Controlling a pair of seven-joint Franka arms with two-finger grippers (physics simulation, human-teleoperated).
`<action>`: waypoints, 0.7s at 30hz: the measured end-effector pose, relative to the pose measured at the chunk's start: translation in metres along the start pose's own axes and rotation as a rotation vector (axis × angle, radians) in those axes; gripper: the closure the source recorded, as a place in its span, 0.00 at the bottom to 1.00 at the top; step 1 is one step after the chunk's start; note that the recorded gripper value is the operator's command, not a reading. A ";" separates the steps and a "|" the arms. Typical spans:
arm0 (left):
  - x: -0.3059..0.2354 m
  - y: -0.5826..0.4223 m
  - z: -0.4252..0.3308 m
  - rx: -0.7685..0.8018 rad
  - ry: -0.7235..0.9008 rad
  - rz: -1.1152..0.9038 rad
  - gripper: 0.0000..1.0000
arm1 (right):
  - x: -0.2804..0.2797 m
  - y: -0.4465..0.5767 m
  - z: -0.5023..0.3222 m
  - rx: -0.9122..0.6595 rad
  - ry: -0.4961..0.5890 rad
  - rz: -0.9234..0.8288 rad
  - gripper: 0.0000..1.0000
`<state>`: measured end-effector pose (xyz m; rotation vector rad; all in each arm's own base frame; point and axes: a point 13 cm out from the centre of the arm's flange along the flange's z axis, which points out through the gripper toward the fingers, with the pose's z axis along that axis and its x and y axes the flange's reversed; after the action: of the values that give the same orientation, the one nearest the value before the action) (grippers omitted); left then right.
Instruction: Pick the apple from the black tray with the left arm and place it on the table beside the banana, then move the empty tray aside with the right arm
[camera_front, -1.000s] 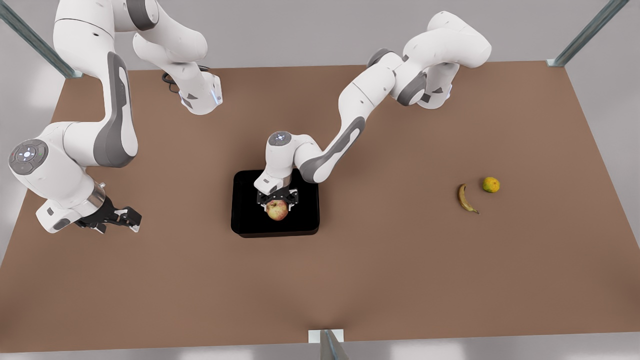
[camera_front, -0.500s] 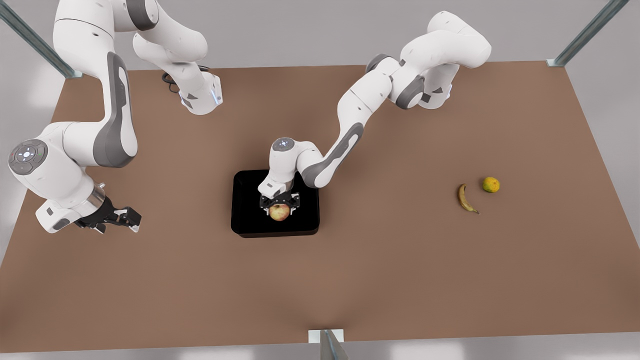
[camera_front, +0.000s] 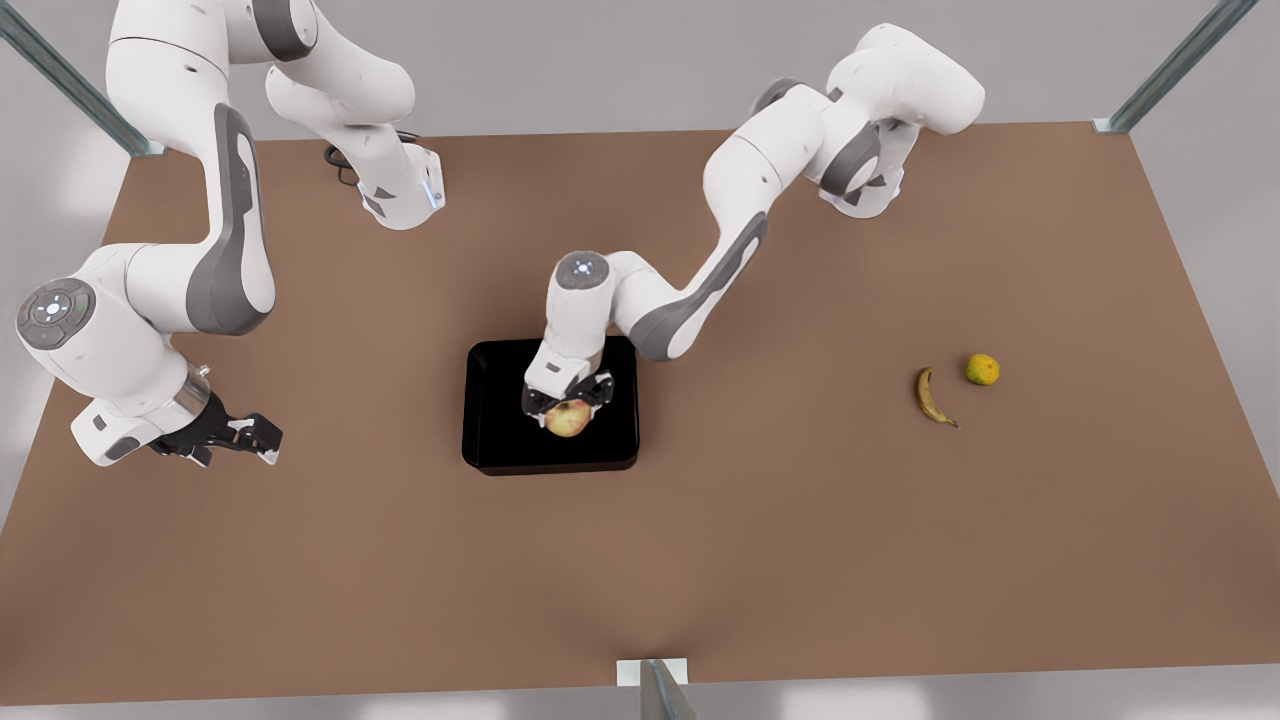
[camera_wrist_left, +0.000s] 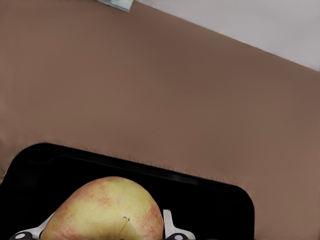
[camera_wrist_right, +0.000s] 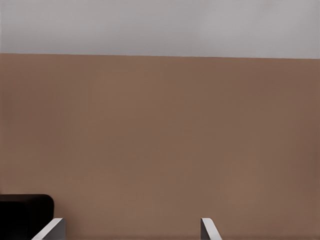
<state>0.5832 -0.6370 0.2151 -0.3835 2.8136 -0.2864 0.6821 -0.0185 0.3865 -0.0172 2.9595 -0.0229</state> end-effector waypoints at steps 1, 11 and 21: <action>-0.020 0.015 -0.010 -0.021 0.015 -0.027 0.21 | 0.001 0.000 -0.002 -0.001 0.003 0.001 0.00; -0.184 0.369 -0.026 -0.252 0.172 -0.300 0.21 | 0.134 0.148 -0.078 -0.155 0.322 -0.100 0.00; -0.229 0.543 0.046 -0.249 0.274 -0.178 0.21 | 0.198 0.315 0.044 -0.111 0.456 -0.018 0.00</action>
<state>0.6831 -0.0653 0.1042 -0.7002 3.0990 -0.0241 0.4920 0.2928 0.3025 -0.0606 3.4127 0.1553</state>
